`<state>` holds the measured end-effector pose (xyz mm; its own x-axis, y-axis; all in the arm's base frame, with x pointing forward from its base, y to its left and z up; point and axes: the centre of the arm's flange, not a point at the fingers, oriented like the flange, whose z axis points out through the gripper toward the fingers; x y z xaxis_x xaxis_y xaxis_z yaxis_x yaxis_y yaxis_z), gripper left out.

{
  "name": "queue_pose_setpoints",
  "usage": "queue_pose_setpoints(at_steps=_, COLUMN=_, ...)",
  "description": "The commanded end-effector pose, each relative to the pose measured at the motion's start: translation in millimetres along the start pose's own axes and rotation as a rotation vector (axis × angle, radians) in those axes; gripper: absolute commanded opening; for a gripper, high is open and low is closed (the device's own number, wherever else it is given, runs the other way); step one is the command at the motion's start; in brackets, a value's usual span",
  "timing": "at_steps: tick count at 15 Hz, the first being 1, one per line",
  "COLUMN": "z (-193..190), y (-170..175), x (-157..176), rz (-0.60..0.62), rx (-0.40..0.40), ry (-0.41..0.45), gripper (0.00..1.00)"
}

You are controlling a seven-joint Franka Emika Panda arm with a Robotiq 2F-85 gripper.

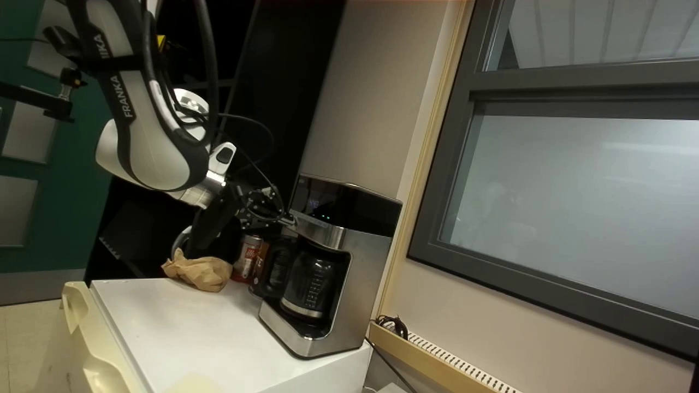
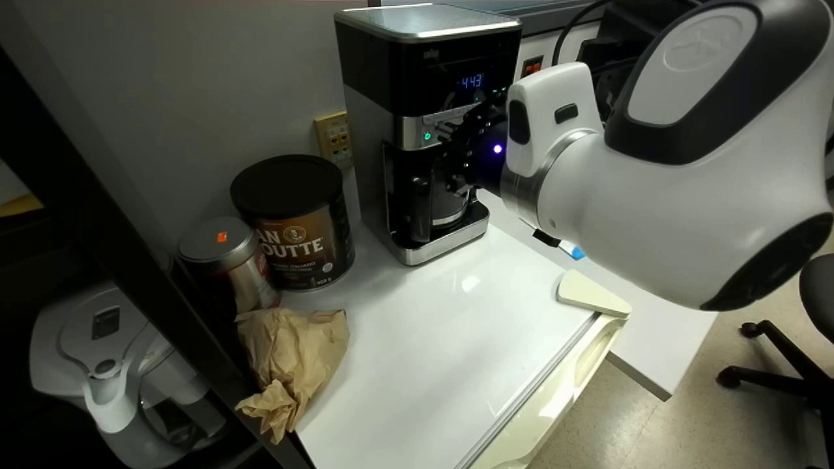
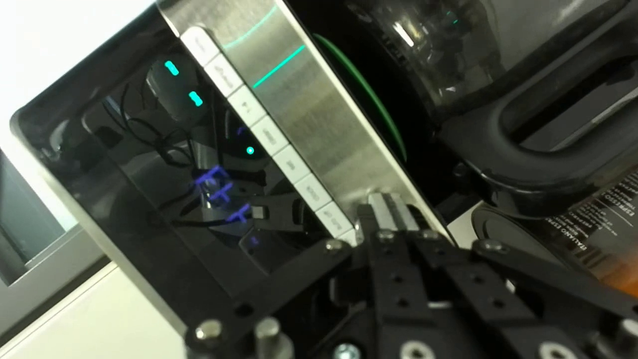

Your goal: Press the button on the left side of the coffee machine

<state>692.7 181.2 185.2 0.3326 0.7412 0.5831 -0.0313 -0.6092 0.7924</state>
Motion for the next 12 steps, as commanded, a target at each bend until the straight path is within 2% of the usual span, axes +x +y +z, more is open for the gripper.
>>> queue_pose_setpoints(at_steps=1, z=-27, y=39, x=-14, rz=0.016, rx=0.074, ry=-0.028, gripper=0.0)
queue_pose_setpoints(at_steps=6, z=-56, y=71, x=-30, rz=0.035, rx=0.23, ry=-0.097, gripper=0.0)
queue_pose_setpoints(at_steps=12, z=-93, y=101, x=-46, rz=0.086, rx=0.453, ry=-0.217, gripper=0.0)
